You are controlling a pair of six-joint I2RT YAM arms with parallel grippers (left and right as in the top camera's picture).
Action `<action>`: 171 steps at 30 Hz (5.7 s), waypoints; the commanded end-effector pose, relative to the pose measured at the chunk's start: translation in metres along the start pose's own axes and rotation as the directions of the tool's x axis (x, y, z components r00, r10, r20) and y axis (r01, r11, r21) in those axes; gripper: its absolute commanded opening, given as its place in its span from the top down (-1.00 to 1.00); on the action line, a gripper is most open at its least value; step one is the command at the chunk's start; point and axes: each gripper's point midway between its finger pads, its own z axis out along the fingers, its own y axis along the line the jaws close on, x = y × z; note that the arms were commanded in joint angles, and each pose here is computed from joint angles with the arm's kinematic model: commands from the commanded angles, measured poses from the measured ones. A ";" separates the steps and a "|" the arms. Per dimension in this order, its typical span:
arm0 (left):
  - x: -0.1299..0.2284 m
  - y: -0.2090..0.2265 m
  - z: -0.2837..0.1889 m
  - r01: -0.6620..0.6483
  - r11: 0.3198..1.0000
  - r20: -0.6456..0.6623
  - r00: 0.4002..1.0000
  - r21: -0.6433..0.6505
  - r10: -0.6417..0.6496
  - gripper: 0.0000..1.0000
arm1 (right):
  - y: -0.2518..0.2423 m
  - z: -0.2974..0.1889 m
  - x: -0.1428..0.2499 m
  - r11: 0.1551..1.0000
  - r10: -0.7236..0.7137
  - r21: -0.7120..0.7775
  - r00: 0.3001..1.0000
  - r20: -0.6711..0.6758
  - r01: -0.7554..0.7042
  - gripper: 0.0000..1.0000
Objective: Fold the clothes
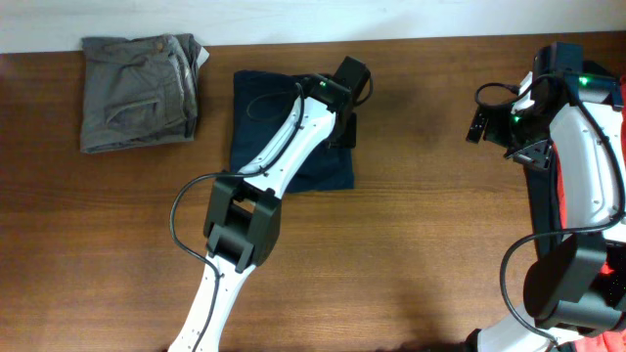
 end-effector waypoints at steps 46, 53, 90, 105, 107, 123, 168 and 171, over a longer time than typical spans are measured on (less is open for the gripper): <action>0.012 -0.051 -0.047 -0.013 0.990 -0.061 0.998 0.139 0.022 0.74 | -0.003 -0.004 -0.002 1.000 -0.006 0.011 1.000 0.014 0.006 -0.97; 0.008 -0.053 -0.025 -0.020 0.990 -0.055 0.998 0.141 0.028 0.21 | -0.003 -0.004 -0.002 1.000 -0.006 0.011 1.000 0.013 0.006 -0.98; -0.015 0.140 -0.062 0.022 0.891 -0.182 0.981 0.453 0.068 -0.98 | -0.003 -0.004 -0.002 1.000 -0.006 0.011 1.000 0.013 0.006 -0.97; 0.011 0.139 0.007 0.010 0.881 -0.220 0.970 0.472 0.107 -0.98 | -0.003 -0.004 -0.002 1.000 -0.006 0.011 1.000 0.013 0.006 -0.98; 0.013 0.135 0.011 0.018 0.867 -0.220 0.970 0.498 0.106 -0.98 | -0.003 -0.004 -0.002 1.000 -0.006 0.011 1.000 0.014 0.006 -0.98; 0.011 0.121 0.039 -0.002 0.824 -0.149 0.983 0.566 0.105 -0.29 | -0.003 -0.004 -0.002 1.000 -0.006 0.011 1.000 0.013 0.006 -0.97; -0.111 0.279 -0.054 -0.116 0.991 0.240 0.966 0.073 0.095 0.99 | -0.003 -0.004 -0.002 1.000 -0.006 0.011 1.000 0.013 0.006 -0.97; -0.110 0.292 -0.058 -0.114 0.991 0.242 0.966 0.064 0.095 0.99 | -0.003 -0.004 -0.002 1.000 -0.006 0.011 1.000 0.013 0.006 -0.97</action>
